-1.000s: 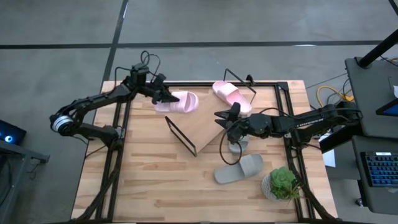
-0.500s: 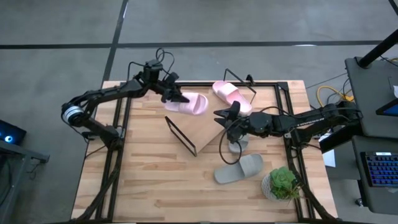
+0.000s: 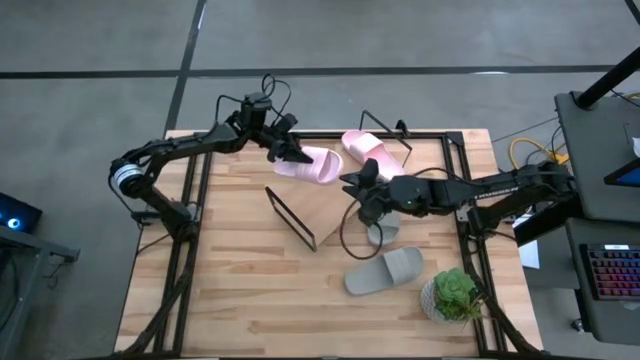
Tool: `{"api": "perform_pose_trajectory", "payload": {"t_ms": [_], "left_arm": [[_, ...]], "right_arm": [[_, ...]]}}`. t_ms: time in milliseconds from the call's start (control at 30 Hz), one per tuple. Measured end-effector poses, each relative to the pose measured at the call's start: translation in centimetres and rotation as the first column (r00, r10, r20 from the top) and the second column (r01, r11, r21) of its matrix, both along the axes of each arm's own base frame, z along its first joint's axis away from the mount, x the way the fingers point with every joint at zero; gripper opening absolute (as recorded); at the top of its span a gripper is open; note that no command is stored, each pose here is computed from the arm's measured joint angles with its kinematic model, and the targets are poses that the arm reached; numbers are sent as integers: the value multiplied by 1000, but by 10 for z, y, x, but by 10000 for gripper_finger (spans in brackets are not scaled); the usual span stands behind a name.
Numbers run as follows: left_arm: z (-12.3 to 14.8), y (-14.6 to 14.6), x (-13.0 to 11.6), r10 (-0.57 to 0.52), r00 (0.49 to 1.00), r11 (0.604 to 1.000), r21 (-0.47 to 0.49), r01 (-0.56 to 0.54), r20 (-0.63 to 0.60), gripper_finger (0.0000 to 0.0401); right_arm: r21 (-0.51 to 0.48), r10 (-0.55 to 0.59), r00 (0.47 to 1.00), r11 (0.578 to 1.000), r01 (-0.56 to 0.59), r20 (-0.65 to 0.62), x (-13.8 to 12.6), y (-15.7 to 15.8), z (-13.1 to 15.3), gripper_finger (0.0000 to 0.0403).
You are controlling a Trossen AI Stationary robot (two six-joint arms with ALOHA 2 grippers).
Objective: Pick and place slides into the shelf
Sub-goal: Put the pink slide on the shelf
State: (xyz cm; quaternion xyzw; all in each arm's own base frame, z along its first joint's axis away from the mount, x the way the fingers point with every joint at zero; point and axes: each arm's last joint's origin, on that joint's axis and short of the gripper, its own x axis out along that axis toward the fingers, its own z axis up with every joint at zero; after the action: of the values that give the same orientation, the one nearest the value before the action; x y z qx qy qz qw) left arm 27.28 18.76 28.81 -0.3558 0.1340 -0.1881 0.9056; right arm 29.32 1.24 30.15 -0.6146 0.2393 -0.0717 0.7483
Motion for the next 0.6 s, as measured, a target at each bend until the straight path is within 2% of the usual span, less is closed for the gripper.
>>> {"api": "perform_pose_trajectory", "payload": {"t_ms": [133,300,400,600], "left_arm": [[-2,0,2,-1,1000,1000,-4,1,-6,0],[-1,-1,1,-3,1000,1000,4,3,1,0],[1,-2,0,-8,1000,1000,10,8,7,0],[3,-5,-1,-14,1000,999,34,13,21,0]], "right_arm": [[4,-23,1000,1000,23,-21,9,-1,14,201],[-16,-64,987,998,63,-145,18,-10,21,201],[-18,-94,980,996,92,-177,27,-19,23,201],[33,-137,977,989,145,-163,44,-27,26,201]]}}
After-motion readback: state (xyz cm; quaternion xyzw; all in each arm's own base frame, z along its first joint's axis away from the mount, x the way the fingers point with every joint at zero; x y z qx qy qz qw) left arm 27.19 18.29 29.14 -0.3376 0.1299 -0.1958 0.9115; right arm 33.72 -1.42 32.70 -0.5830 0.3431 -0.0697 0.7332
